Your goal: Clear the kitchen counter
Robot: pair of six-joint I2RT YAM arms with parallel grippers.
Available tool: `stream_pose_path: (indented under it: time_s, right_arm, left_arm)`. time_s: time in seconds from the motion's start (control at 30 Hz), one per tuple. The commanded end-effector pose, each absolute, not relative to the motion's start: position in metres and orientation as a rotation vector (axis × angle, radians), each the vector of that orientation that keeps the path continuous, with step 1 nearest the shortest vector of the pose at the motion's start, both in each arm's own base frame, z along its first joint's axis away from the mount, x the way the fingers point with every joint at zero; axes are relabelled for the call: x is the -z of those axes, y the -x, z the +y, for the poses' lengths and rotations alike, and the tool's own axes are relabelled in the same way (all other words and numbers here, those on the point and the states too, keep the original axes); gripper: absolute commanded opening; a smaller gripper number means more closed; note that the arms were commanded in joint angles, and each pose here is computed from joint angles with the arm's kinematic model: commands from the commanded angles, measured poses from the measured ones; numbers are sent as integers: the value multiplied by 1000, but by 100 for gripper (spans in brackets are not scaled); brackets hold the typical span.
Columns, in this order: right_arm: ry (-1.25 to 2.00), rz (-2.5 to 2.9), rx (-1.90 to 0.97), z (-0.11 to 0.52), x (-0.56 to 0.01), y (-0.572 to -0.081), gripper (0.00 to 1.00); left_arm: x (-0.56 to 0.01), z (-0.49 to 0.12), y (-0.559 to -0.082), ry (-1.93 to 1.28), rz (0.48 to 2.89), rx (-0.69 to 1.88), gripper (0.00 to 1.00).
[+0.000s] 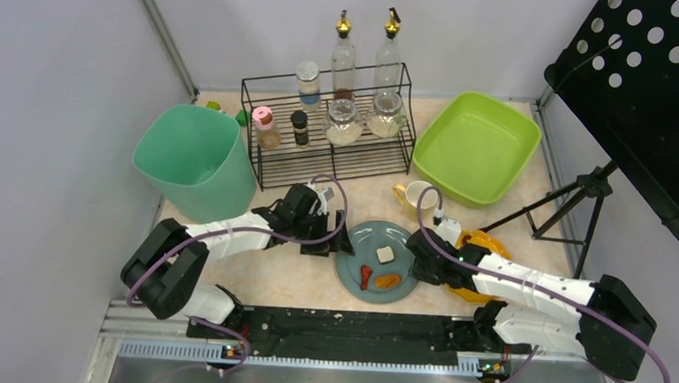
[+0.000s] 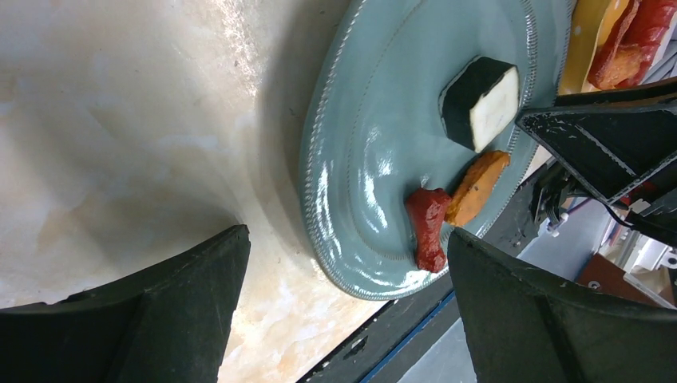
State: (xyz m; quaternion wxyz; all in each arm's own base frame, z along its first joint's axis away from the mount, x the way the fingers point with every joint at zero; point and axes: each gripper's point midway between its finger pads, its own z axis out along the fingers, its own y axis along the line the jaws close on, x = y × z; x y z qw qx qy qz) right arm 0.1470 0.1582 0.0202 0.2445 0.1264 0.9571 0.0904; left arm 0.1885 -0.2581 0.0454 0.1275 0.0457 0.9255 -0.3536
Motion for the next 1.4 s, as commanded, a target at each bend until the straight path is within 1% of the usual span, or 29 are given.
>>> stream_pose_path:
  time_s: [0.0, 0.17, 0.43, 0.53, 0.8, 0.83, 0.9, 0.97, 1.27, 1.37]
  right_arm:
    - [-247, 2645, -310, 180, -14, -147, 17]
    - [-227, 2644, -346, 195, -12, -152, 11]
    - [-215, 2634, -365, 212, -11, -161, 0]
    - [-213, 2636, -363, 212, -7, -161, 0]
    - [-199, 2650, -327, 206, -1, -158, 0]
    - [-197, 2645, -335, 207, -3, -159, 1]
    - [-195, 2630, -357, 209, -9, -160, 14]
    - [-195, 2614, -367, 210, -15, -162, 22]
    - [-202, 2566, -379, 211, -41, -167, 28]
    - [-211, 2552, -371, 208, -46, -168, 34]
  left_arm:
    - [-45, -252, -192, -131, 2677, 998, 99]
    - [-46, -241, -180, -123, 2685, 972, 99]
    - [-44, -205, -172, 6, 2695, 810, 99]
    - [-45, -193, -176, 61, 2668, 779, 99]
    - [-42, -188, -179, 101, 2656, 832, 99]
    - [-42, -188, -180, 101, 2657, 834, 99]
    - [-41, -189, -180, 102, 2657, 837, 99]
    - [-41, -189, -180, 101, 2656, 842, 99]
    - [-42, -191, -180, 93, 2648, 854, 99]
    - [-41, -192, -180, 91, 2650, 864, 99]
